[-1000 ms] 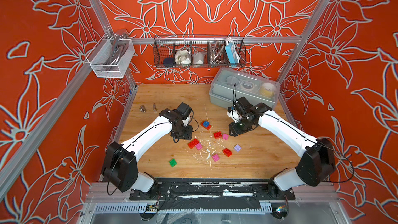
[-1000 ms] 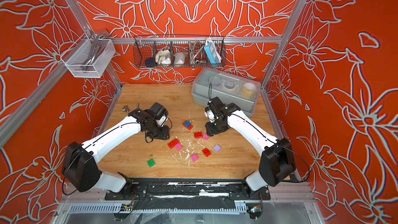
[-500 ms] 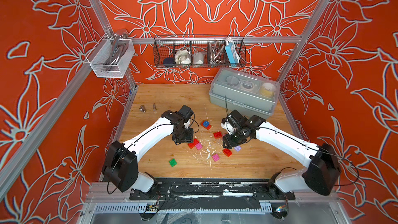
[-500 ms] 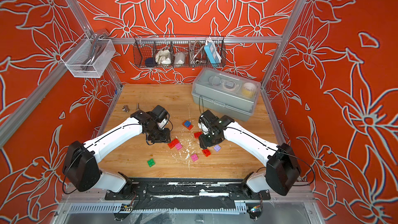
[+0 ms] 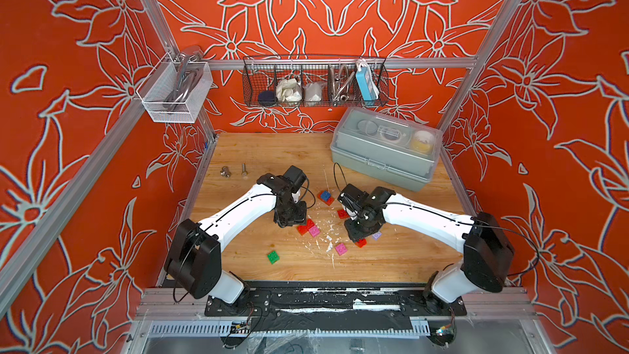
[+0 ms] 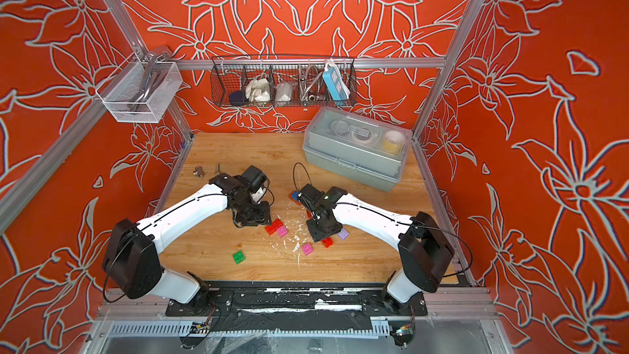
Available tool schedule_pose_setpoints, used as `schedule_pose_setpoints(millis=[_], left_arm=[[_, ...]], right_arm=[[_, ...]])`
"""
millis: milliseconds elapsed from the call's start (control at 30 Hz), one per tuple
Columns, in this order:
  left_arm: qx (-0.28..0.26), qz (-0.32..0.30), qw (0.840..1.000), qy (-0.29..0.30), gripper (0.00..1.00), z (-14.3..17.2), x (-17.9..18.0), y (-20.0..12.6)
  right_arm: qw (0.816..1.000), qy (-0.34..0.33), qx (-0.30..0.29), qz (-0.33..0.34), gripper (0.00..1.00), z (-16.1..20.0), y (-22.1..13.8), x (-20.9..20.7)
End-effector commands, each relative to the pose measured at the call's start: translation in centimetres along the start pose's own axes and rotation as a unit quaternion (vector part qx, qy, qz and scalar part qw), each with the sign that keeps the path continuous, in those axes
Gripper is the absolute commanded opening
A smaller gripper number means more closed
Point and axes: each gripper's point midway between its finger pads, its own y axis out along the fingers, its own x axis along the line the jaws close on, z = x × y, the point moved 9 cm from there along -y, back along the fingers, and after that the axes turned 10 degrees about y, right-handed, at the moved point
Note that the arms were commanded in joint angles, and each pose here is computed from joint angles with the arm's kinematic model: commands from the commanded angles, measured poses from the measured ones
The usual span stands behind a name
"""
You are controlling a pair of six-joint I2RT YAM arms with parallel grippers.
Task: Assemble the number 1 with lego
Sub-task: Adjust the lego brick at the center of the board.
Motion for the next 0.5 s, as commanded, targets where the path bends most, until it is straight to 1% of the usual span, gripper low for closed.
schedule_pose_setpoints(millis=[0,67,167,300,367,467], left_arm=[[0.003,-0.005,1.0,0.005,0.51,-0.3,0.1,-0.6],[0.001,-0.006,1.0,0.006,0.51,-0.3,0.3,-0.8],[-0.001,-0.006,1.0,0.008,0.51,-0.5,0.4,-0.8],[-0.001,-0.001,1.0,0.006,0.51,-0.5,0.5,-0.7],[0.001,0.003,1.0,0.006,0.51,-0.6,0.4,-0.7],[0.001,0.004,1.0,0.006,0.51,-0.6,0.4,-0.7]], right_arm=[[0.999,0.023,0.005,0.036,0.51,-0.7,-1.1,-2.7],[0.999,0.037,0.011,0.03,0.51,-0.8,-1.2,-4.1],[0.998,0.056,0.028,0.024,0.56,-0.9,-0.8,-6.0],[0.994,0.088,0.061,0.021,0.6,-1.3,0.3,-6.9],[0.99,0.124,0.063,0.008,0.6,-1.5,0.6,-6.7],[0.977,0.204,0.062,-0.005,0.62,-1.6,1.0,-6.4]])
